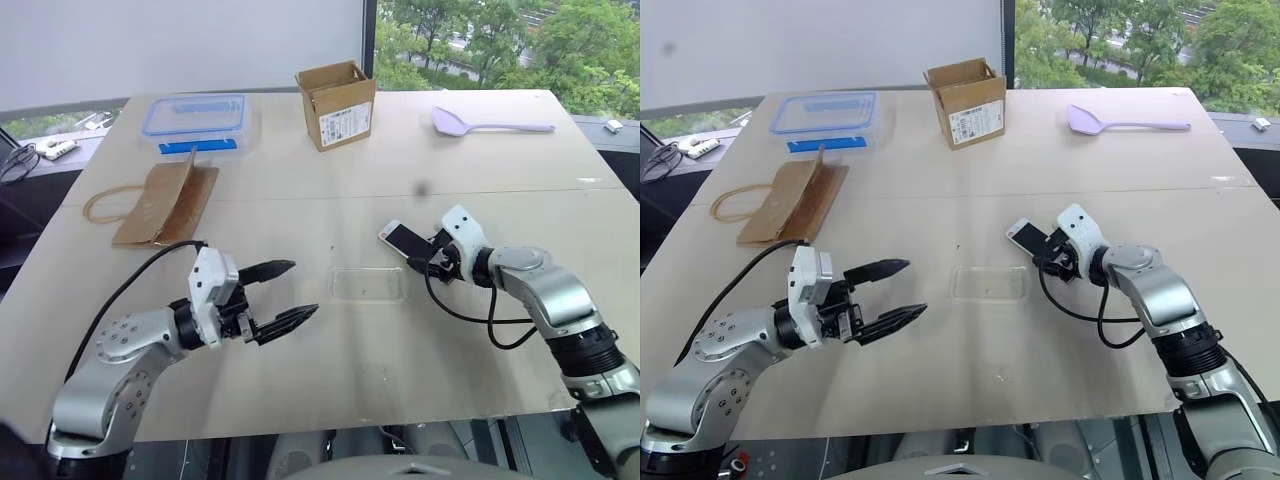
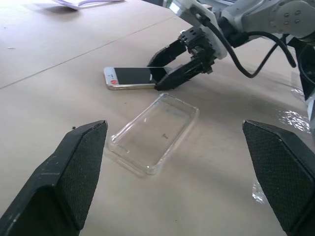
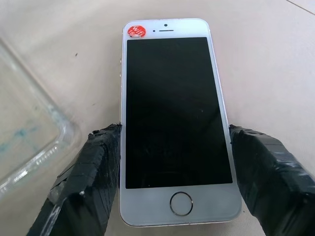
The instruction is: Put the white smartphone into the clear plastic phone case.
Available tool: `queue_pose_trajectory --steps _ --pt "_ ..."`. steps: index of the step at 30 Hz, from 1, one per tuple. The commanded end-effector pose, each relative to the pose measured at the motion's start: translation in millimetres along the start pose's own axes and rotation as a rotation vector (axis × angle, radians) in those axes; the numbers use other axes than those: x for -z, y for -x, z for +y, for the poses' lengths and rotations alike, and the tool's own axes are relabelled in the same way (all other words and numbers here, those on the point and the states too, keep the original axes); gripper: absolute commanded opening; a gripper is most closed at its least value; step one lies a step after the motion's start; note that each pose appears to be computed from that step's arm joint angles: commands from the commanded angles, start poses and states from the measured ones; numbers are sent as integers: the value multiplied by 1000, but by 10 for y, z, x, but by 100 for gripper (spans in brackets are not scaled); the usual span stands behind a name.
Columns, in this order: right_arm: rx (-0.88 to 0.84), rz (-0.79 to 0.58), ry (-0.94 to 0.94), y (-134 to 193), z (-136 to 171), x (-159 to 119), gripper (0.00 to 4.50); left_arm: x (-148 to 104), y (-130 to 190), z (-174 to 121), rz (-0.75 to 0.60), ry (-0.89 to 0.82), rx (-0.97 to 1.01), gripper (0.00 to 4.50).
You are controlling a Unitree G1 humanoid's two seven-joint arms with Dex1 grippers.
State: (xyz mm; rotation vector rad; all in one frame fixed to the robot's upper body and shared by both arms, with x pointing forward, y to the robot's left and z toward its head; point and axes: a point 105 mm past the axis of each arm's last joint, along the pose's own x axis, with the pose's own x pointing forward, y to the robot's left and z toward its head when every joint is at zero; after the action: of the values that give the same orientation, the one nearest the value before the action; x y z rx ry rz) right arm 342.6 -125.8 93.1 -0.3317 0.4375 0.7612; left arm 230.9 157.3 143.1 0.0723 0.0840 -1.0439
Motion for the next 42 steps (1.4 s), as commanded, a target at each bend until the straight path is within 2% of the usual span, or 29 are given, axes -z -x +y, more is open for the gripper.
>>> queue_pose_trajectory --steps 1,4,7,10,13,14,15,18,20,23,27,30,37,42 --pt "-61 -80 74 171 28 -200 296 -21 -16 -60 -15 -5 16 450" --pt "-151 -168 133 331 144 -509 296 30 17 -68 -4 8 14 450" --pt "-283 -188 247 419 381 -706 295 84 44 -76 17 21 26 450" --pt "-376 -125 390 393 546 -724 293 139 54 -92 42 32 61 450" --pt "-401 -23 539 319 541 -614 291 161 45 -81 58 28 83 450" --pt "-406 4 574 303 527 -579 276 164 37 -76 61 25 89 450" --pt "-410 20 595 293 516 -557 240 167 32 -73 63 22 93 450" --pt "-437 48 646 291 528 -528 88 204 17 -52 82 6 98 450" --pt "-459 63 651 300 560 -500 4 210 -3 -44 78 5 99 450" --pt "-457 47 634 299 580 -515 4 216 -14 -45 74 4 100 450" --pt "-421 -44 478 313 555 -715 4 230 -13 -43 73 2 96 450" --pt "-433 -108 342 337 601 -839 101 232 -14 -44 71 3 94 450" --pt "-320 -69 131 75 575 -714 445 242 -15 -54 72 4 92 450" --pt "-247 12 119 -43 460 -534 445 250 -4 -51 77 2 91 450"
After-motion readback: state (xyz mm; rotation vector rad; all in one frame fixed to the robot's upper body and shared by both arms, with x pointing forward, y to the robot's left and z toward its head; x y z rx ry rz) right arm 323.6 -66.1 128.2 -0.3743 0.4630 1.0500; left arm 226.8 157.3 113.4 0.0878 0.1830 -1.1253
